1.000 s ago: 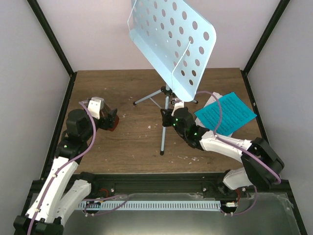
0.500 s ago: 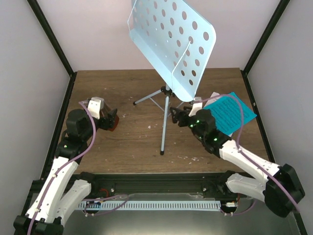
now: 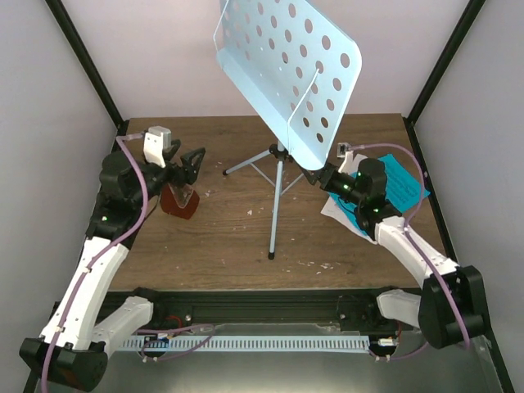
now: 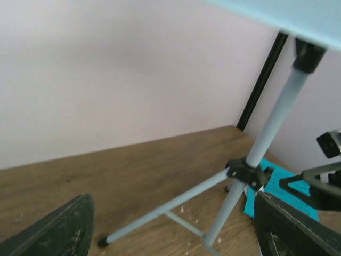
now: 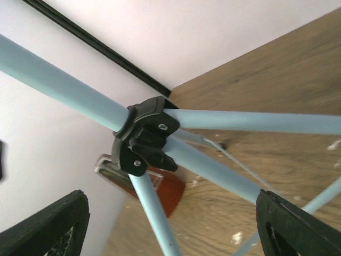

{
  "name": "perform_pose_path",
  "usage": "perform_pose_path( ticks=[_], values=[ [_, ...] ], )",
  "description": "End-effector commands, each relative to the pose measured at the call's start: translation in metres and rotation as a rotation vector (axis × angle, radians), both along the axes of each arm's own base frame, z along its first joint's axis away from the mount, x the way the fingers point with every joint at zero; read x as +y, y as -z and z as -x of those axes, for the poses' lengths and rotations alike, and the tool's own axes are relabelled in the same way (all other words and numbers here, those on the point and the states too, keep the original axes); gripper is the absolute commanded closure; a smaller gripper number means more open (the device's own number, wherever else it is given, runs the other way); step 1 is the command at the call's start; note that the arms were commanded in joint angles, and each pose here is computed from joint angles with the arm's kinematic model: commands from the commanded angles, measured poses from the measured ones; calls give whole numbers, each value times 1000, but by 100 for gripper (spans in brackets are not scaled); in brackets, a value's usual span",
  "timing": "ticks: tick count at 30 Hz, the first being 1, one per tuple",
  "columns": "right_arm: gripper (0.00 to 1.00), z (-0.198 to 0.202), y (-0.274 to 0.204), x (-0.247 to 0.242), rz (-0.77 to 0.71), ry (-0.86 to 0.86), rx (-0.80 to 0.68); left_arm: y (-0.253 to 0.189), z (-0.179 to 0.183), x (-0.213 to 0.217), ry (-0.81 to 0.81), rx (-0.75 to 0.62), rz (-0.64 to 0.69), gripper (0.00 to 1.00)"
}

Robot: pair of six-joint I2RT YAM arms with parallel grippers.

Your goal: Pack up the instrument practice props

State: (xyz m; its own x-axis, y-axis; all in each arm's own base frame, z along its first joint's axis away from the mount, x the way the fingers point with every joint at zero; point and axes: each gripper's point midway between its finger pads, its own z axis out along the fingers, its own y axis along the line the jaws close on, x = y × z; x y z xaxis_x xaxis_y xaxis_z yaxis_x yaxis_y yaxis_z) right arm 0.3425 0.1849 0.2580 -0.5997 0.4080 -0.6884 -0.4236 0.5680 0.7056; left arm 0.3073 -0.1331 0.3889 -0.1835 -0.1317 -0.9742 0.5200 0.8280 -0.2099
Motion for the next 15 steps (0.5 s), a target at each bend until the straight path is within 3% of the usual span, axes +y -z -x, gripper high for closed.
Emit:
perform_pose_path(
  ticks=[1, 15],
  values=[
    [17, 6, -16, 17, -348, -84, 182, 32, -2, 7, -37, 49, -57, 18],
    [16, -20, -34, 35, -533, -9, 336, 29, 4, 4, -22, 28, -66, 18]
  ],
)
